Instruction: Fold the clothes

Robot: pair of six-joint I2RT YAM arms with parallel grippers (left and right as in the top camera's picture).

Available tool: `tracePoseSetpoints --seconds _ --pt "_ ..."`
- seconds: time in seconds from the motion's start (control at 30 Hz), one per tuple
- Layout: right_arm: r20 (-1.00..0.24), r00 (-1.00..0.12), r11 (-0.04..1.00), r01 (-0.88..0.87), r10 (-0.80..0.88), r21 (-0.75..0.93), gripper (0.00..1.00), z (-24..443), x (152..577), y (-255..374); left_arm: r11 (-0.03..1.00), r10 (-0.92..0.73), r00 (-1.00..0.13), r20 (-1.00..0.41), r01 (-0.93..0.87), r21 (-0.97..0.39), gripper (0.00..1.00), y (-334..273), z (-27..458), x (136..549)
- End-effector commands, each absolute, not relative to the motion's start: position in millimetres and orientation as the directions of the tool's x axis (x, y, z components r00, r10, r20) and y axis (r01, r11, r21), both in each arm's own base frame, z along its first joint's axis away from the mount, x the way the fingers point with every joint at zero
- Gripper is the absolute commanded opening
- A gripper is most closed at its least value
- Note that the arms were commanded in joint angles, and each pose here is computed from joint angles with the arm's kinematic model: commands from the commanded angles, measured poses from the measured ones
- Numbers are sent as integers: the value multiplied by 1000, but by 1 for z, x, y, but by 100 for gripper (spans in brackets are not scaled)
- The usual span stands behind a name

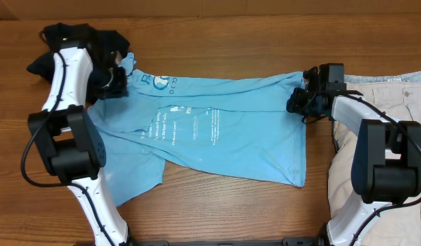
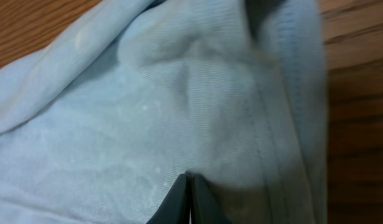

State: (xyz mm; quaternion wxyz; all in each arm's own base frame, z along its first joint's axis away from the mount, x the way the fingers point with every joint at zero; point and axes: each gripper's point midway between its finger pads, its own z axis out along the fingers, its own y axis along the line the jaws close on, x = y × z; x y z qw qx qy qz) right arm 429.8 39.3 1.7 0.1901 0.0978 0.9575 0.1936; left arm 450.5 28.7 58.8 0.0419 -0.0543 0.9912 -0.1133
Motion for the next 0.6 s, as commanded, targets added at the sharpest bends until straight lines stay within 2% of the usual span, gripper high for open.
tracePoseSetpoints --seconds 0.0,0.13,0.33,0.43,0.57 --pt "-296 -915 905 140 273 401 4 -9 425 39 941 -22 -990 -139 26 -336 27 -13 66 465" --pt "-296 -915 905 140 273 401 4 -10 425 39 938 44 -983 -180 103 -330 24 -43 56 472" --pt "-289 -918 905 143 273 400 5 -10 423 39 927 172 -969 -178 221 -304 5 -80 34 470" --pt "-286 -919 905 145 273 400 5 -11 422 39 920 190 -966 -176 238 -312 4 -93 26 470" --pt "-281 -920 905 146 273 400 5 -11 421 39 863 222 -956 -191 284 -418 4 -127 29 465"
